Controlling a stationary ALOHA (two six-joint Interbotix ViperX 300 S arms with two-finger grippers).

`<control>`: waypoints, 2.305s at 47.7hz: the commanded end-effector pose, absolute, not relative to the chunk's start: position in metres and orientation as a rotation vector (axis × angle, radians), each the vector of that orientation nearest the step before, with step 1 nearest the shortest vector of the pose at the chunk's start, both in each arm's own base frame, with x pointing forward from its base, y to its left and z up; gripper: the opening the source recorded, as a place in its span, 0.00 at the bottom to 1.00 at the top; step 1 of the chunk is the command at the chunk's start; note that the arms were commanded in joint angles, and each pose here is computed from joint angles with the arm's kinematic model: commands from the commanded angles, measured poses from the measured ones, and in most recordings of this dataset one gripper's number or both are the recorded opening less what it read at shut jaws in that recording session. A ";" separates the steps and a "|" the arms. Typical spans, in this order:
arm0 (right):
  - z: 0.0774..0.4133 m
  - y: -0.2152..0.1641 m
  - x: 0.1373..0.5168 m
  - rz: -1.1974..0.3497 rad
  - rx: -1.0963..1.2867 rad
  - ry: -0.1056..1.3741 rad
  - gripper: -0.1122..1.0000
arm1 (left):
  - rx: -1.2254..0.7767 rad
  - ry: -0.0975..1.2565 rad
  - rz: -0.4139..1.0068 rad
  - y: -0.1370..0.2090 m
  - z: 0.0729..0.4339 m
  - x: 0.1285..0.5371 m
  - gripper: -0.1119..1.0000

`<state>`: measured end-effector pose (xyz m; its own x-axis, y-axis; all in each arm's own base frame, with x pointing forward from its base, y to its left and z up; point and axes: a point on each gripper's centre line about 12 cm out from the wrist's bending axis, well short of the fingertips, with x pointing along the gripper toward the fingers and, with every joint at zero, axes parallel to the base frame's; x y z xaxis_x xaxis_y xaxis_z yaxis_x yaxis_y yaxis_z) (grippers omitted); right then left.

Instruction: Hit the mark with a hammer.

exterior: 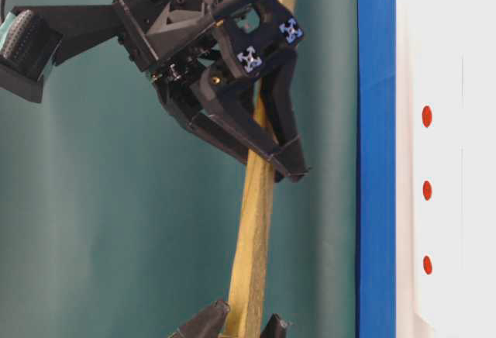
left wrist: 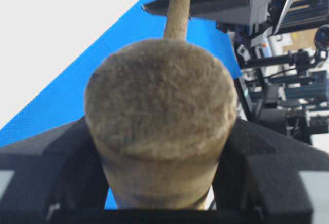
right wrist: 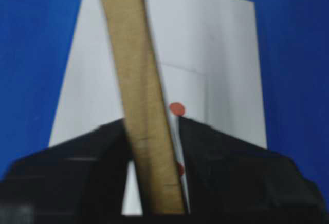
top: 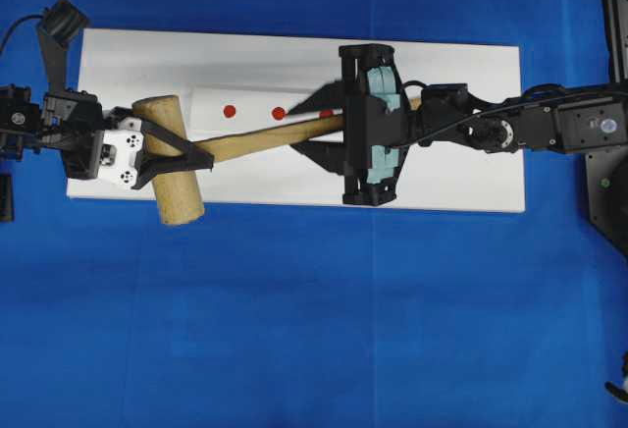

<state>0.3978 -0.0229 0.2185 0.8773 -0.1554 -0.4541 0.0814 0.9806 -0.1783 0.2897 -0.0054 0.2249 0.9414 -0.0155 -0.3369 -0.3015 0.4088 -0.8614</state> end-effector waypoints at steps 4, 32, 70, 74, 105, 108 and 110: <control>0.229 -0.022 0.400 -0.109 -0.148 0.465 0.19 | -1.126 0.266 0.140 -0.007 0.242 0.295 0.50; 0.231 -0.021 0.401 -0.108 -0.148 0.460 0.19 | -1.086 0.279 0.144 -0.007 0.243 0.296 0.51; 0.240 -0.022 0.360 -0.126 -0.108 0.438 0.18 | -1.069 0.347 0.188 -0.005 0.234 0.253 0.86; 0.239 -0.021 0.353 -0.128 -0.100 0.438 0.18 | -1.071 0.346 0.185 -0.005 0.236 0.242 0.85; 0.238 0.000 0.354 -0.111 0.057 0.440 0.18 | -0.794 0.350 0.196 0.010 0.238 0.225 0.84; 0.236 0.010 0.356 -0.099 0.084 0.443 0.18 | -0.663 0.357 0.188 0.014 0.238 0.226 0.84; 0.235 0.017 0.356 -0.092 0.100 0.442 0.18 | -0.589 0.359 0.183 0.016 0.238 0.226 0.84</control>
<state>0.3496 0.0045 0.2208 0.8782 -0.0830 -0.4711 0.1189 0.9918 0.0467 0.2224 0.0120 0.2316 0.9154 0.0493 -0.3996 -0.2939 0.7603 -0.5793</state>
